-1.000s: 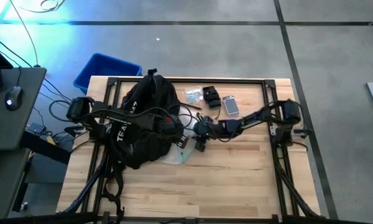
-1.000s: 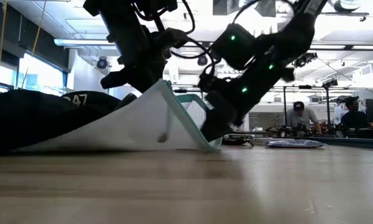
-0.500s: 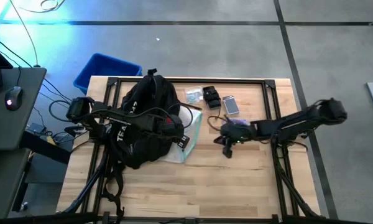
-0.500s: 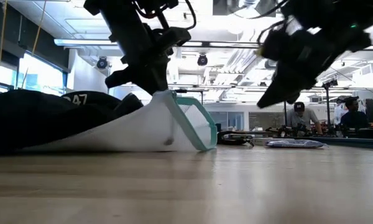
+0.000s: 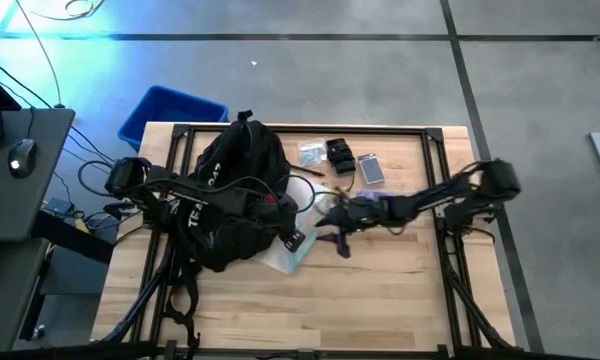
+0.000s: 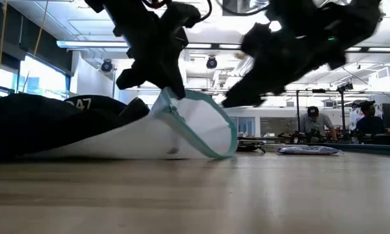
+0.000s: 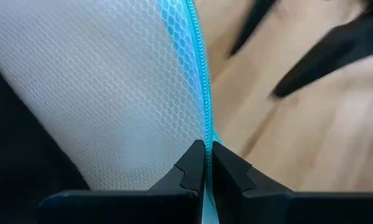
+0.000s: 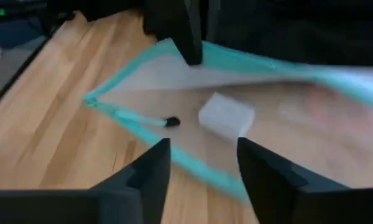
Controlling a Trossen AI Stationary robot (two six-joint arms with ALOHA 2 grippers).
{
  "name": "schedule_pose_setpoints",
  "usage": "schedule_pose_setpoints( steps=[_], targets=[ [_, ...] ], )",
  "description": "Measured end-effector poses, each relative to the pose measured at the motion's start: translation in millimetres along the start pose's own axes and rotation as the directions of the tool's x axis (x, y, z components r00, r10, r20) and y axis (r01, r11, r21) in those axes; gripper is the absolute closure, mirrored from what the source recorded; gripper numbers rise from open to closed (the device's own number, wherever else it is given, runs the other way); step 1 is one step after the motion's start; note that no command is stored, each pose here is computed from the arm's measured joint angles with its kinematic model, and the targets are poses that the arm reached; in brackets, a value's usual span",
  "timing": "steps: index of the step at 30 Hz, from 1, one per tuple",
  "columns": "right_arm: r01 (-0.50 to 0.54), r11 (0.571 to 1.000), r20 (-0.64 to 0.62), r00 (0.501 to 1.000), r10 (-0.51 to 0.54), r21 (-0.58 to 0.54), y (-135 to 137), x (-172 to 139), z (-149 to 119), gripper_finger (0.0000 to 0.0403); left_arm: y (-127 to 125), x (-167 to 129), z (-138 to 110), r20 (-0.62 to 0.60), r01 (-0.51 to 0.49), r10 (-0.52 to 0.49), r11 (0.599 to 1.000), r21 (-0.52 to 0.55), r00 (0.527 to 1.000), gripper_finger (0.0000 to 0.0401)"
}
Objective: Unpack backpack
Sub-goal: Remove the charger adapter from the zip bag
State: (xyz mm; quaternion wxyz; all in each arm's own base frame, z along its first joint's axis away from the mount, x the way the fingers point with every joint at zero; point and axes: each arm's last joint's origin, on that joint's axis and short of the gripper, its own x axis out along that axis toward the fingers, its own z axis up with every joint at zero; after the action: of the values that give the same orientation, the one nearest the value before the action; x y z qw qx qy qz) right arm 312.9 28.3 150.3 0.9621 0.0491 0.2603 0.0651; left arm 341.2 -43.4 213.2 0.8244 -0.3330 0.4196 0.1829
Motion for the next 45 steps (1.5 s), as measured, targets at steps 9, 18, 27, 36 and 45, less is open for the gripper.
schedule_pose_setpoints(
  steps=[9, 18, 27, 36, 45],
  targets=[
    [-0.095, 0.972, -0.125, 0.99, 0.068, -0.217, -5, 74, 22, 0.016, 0, -1, 0, -0.039, 0.033, -0.029, 0.993, 0.109, 0.999, 0.0401],
    [-0.073, 0.971, -0.207, 0.978, 0.025, -0.229, -29, 93, 9, 0.016, -2, -1, -7, -0.089, 0.052, -0.039, 0.988, 0.143, 0.995, 0.0401],
    [-0.121, 0.974, -0.397, 0.917, 0.036, -0.194, -26, 83, -4, 0.016, 5, -2, -10, -0.113, -0.022, 0.04, 0.988, 0.15, 0.993, 0.0401],
    [-0.151, 0.965, -0.363, 0.929, 0.065, -0.213, -18, 82, 0, 0.016, 5, -2, -10, -0.098, -0.037, 0.053, 0.987, 0.153, 0.994, 0.0401],
    [-0.232, 0.924, -0.298, 0.944, 0.139, -0.304, -16, 87, 4, 0.016, 5, -2, -9, -0.093, -0.041, 0.055, 0.988, 0.15, 0.994, 0.0401]
  ],
)
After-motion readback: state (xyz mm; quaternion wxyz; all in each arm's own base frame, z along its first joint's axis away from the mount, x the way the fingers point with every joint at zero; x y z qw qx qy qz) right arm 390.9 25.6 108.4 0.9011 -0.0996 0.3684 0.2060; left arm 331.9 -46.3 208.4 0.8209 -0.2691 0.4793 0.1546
